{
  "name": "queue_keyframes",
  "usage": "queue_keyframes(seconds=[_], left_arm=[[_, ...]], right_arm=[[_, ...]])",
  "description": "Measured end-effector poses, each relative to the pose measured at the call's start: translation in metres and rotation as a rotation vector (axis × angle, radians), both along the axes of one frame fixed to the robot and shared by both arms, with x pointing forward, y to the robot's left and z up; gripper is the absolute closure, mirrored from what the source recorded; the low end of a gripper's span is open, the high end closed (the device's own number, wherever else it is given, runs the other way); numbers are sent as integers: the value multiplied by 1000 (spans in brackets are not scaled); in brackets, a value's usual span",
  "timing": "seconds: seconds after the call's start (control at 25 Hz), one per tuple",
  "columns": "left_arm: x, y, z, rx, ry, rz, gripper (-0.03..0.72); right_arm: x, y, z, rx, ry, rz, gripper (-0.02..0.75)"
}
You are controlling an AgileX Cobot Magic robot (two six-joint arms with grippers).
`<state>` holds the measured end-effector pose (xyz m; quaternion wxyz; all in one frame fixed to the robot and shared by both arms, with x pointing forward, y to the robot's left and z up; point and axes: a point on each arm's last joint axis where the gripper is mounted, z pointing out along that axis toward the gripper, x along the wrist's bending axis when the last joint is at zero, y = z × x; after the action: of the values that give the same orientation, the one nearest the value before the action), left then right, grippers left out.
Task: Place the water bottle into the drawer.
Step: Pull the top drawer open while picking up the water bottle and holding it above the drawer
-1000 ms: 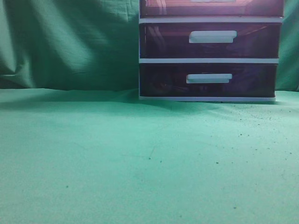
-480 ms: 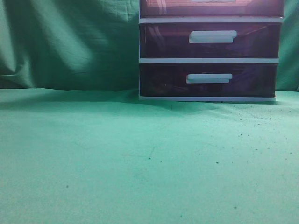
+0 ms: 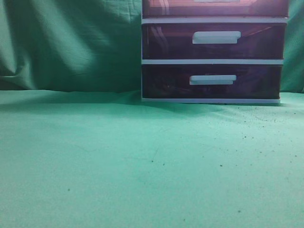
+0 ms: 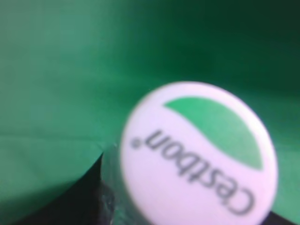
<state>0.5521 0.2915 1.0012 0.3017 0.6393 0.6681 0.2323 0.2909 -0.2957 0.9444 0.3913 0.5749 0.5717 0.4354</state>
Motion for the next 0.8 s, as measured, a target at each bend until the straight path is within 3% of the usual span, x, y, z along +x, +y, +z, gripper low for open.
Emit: queue_keyframes(seconds=[0.16, 0.52, 0.64, 0.8], left_arm=[[1, -3, 15, -16, 46, -32, 391], [-17, -16, 114, -57, -48, -131, 391], [-37, -33, 141, -41, -105, -224, 391], [-66, -62, 163, -39, -167, -362, 391]], right_arm=[[0, 0, 0, 0, 0, 0, 738], [0, 0, 1, -1, -17, 0, 738], [4, 0, 16, 54, -179, -9, 738], [1, -2, 55, 142, -588, -28, 738]])
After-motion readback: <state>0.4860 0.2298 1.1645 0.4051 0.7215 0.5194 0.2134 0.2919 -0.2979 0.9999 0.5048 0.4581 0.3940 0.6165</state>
